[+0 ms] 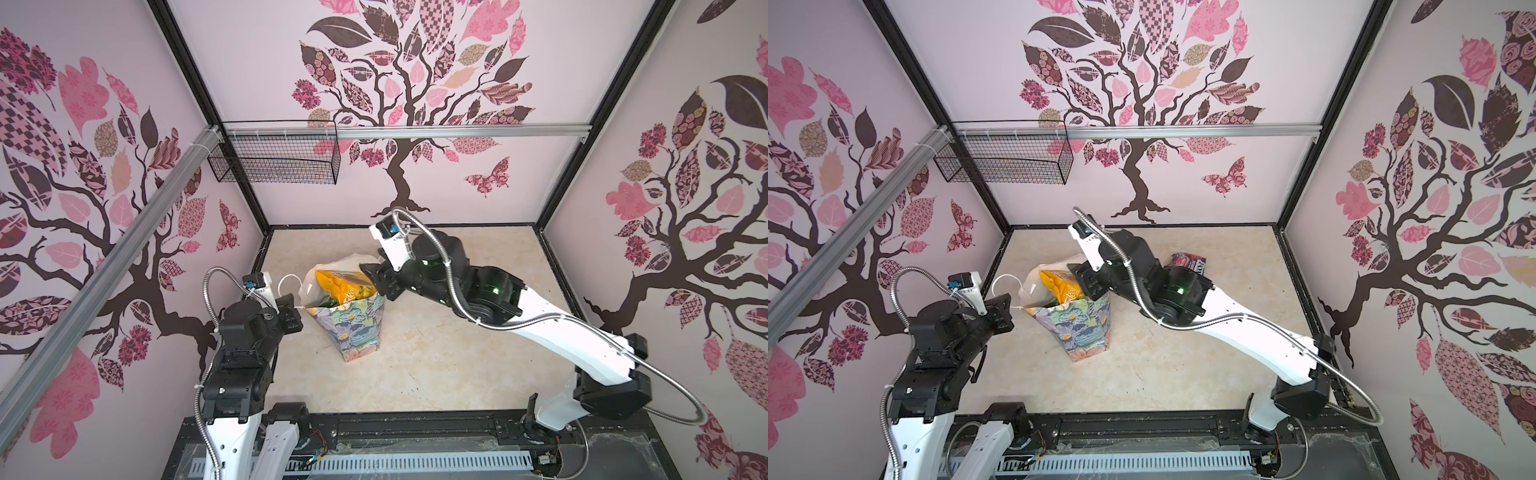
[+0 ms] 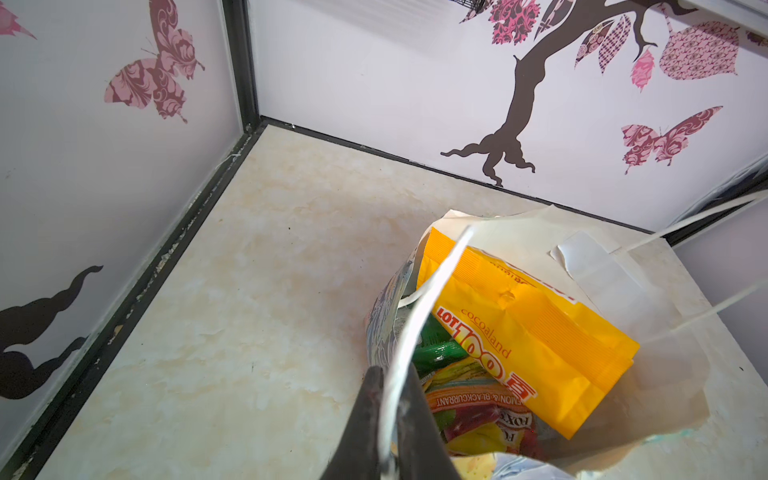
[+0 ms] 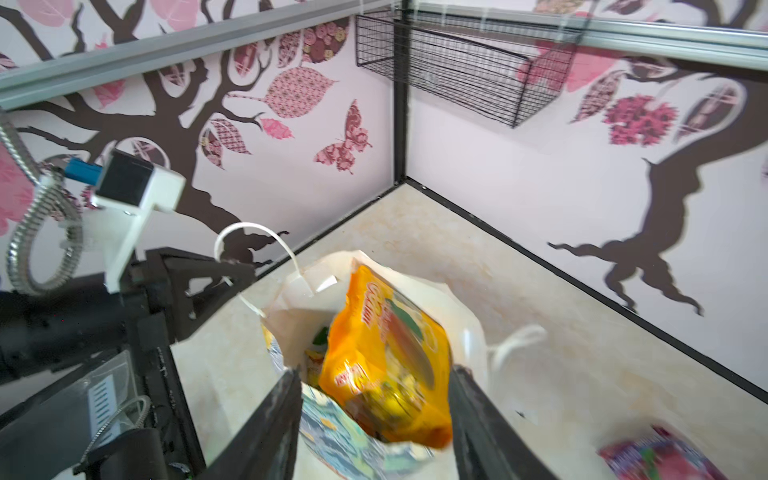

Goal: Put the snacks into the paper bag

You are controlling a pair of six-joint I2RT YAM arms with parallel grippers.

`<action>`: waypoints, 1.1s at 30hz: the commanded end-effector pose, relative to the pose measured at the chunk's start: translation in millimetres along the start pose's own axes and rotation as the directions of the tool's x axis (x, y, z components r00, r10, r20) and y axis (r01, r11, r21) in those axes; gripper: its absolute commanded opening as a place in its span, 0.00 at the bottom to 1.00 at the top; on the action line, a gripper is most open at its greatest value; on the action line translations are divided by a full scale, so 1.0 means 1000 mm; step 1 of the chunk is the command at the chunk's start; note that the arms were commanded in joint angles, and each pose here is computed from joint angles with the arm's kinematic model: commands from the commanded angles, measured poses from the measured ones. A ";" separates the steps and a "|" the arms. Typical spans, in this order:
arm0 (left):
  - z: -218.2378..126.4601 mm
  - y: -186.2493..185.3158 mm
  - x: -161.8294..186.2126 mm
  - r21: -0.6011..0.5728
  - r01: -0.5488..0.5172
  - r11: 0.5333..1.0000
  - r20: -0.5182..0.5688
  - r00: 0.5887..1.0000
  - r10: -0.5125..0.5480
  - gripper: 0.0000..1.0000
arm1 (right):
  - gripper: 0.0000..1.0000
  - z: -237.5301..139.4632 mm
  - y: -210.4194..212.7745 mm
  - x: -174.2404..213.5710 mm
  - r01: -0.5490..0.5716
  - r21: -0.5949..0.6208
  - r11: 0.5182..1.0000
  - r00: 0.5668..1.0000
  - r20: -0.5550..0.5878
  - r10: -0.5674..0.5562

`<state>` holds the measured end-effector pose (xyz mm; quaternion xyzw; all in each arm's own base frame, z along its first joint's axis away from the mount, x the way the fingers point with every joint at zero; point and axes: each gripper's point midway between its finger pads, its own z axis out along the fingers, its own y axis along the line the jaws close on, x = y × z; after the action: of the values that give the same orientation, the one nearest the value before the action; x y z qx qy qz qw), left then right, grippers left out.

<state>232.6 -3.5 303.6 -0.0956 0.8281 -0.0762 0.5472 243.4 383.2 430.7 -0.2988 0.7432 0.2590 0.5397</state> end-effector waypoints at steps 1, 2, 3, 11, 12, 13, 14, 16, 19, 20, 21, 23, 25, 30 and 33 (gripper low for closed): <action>-0.015 0.001 -0.017 -0.021 0.017 1.000 0.034 0.999 -0.016 0.12 | 0.64 -0.019 -0.034 0.017 -0.063 0.125 0.990 0.998 0.000 0.064; -0.016 0.001 -0.017 -0.022 0.017 1.000 0.032 0.999 -0.016 0.12 | 0.65 -0.016 -0.038 0.028 -0.085 0.118 0.989 0.996 -0.012 0.087; -0.018 0.001 -0.019 -0.023 0.016 1.000 0.034 0.999 -0.015 0.13 | 0.65 -0.014 -0.042 0.036 -0.110 0.108 0.988 0.993 -0.020 0.113; -0.043 -0.006 -0.046 -0.018 0.012 1.000 0.074 0.997 -0.011 0.50 | 0.69 0.033 -0.040 0.074 -0.105 0.063 0.993 0.991 -0.075 0.109; -0.048 -0.008 -0.050 -0.012 0.006 1.000 0.078 0.997 -0.005 0.55 | 0.69 0.039 -0.044 0.076 -0.104 0.075 0.992 0.991 -0.081 0.110; -0.052 -0.010 -0.056 -0.008 -0.001 1.000 0.080 0.997 0.002 0.59 | 0.69 0.046 -0.050 0.079 -0.115 0.084 0.990 0.989 -0.087 0.122; -0.057 -0.013 -0.063 -0.004 -0.012 1.000 0.080 0.997 0.012 0.62 | 0.69 0.052 -0.054 0.080 -0.129 0.075 0.989 0.987 -0.088 0.135; -0.066 -0.019 -0.073 0.012 -0.036 0.999 0.073 0.997 0.035 0.65 | 0.68 0.060 -0.055 0.080 -0.144 0.055 0.988 0.986 -0.079 0.148; -0.076 -0.033 -0.088 0.063 -0.051 0.997 0.055 0.997 0.048 0.67 | 0.65 0.069 -0.057 0.077 -0.138 0.063 0.988 0.988 -0.063 0.142; -0.079 -0.042 -0.092 0.109 -0.053 0.993 0.045 0.998 0.048 0.67 | 0.61 0.072 -0.059 0.075 -0.135 0.074 0.988 0.988 -0.058 0.140; -0.079 -0.050 -0.093 0.150 -0.053 0.987 0.033 0.998 0.049 0.67 | 0.58 0.074 -0.061 0.075 -0.131 0.083 0.988 0.989 -0.057 0.136; -0.081 -0.063 -0.097 0.217 -0.053 0.975 0.016 0.999 0.051 0.67 | 0.49 0.077 -0.063 0.073 -0.126 0.092 0.988 0.990 -0.049 0.131; -0.082 -0.069 -0.098 0.247 -0.065 0.967 0.008 0.998 0.065 0.67 | 0.36 0.077 -0.062 0.071 -0.122 0.081 0.989 0.991 -0.044 0.126; -0.080 -0.081 -0.104 0.309 -0.075 0.948 0.001 0.997 0.078 0.67 | 0.01 0.073 -0.056 0.063 -0.112 0.035 0.993 0.993 -0.025 0.113; -0.065 -0.095 -0.104 0.377 -0.061 0.924 -0.025 0.997 0.076 0.64 | 0.00 0.070 -0.052 0.064 -0.106 0.014 0.994 0.994 -0.026 0.107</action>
<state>217.6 -52.7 432.4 0.0081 0.8223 -0.1806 0.5396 314.9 382.8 320.1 -0.2530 0.7904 0.2557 0.4958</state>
